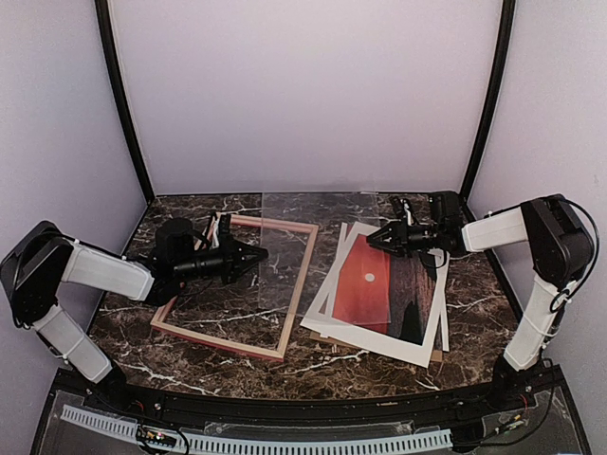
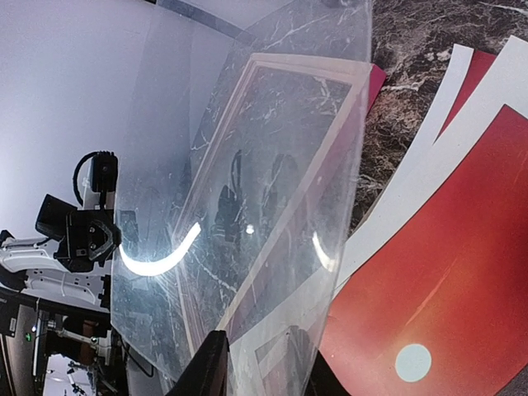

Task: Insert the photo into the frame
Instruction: Pass from the left arm to the right, then move the frame body to the center of the board, then place the glass panel at the frame body.

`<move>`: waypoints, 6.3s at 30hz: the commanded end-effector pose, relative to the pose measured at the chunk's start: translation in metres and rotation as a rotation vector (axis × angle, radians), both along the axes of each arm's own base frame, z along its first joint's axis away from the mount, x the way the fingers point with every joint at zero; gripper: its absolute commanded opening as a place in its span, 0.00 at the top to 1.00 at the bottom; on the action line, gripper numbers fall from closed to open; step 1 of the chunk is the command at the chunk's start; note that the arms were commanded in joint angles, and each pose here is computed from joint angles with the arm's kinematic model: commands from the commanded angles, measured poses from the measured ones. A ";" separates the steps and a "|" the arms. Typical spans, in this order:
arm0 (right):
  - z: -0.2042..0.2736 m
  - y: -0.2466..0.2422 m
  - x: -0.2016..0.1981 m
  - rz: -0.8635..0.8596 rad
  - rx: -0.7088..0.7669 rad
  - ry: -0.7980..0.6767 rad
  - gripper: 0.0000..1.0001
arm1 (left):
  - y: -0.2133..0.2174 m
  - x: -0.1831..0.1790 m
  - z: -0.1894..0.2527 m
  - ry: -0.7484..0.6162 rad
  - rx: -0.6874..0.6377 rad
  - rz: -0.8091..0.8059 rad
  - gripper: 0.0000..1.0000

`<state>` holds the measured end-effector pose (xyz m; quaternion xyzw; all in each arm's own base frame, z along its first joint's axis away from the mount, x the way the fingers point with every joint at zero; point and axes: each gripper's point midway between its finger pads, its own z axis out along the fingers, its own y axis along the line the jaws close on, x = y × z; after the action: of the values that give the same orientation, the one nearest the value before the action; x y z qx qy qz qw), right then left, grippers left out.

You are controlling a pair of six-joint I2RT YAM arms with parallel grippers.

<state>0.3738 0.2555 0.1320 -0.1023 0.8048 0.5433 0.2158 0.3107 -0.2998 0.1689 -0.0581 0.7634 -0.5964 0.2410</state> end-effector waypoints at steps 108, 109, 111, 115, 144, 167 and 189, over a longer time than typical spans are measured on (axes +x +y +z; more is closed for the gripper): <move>0.173 0.062 -0.034 0.124 0.177 -0.138 1.00 | 0.121 0.014 -0.061 0.060 0.908 0.174 0.32; 0.175 0.070 -0.039 0.138 0.184 -0.137 1.00 | 0.137 0.022 -0.053 0.057 0.901 0.228 0.31; 0.183 0.087 -0.052 0.177 0.210 -0.135 1.00 | 0.160 0.030 -0.041 0.041 0.892 0.311 0.30; 0.204 0.126 -0.089 0.288 0.292 -0.129 1.00 | 0.197 0.043 -0.011 -0.021 0.920 0.473 0.27; -0.054 0.094 -0.076 0.024 -0.158 0.269 1.00 | 0.193 0.058 0.004 -0.119 0.938 0.413 0.13; -0.055 0.077 -0.085 -0.008 -0.256 0.249 1.00 | 0.163 0.066 -0.003 -0.153 0.941 0.333 0.07; -0.040 0.081 -0.094 -0.005 -0.242 0.248 1.00 | 0.154 0.063 -0.017 -0.135 0.953 0.301 0.07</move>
<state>0.2814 0.3335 0.0793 -0.0527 0.8907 0.4425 0.0904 0.3701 -0.1398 0.1431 -0.0195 0.9222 -0.1364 0.3613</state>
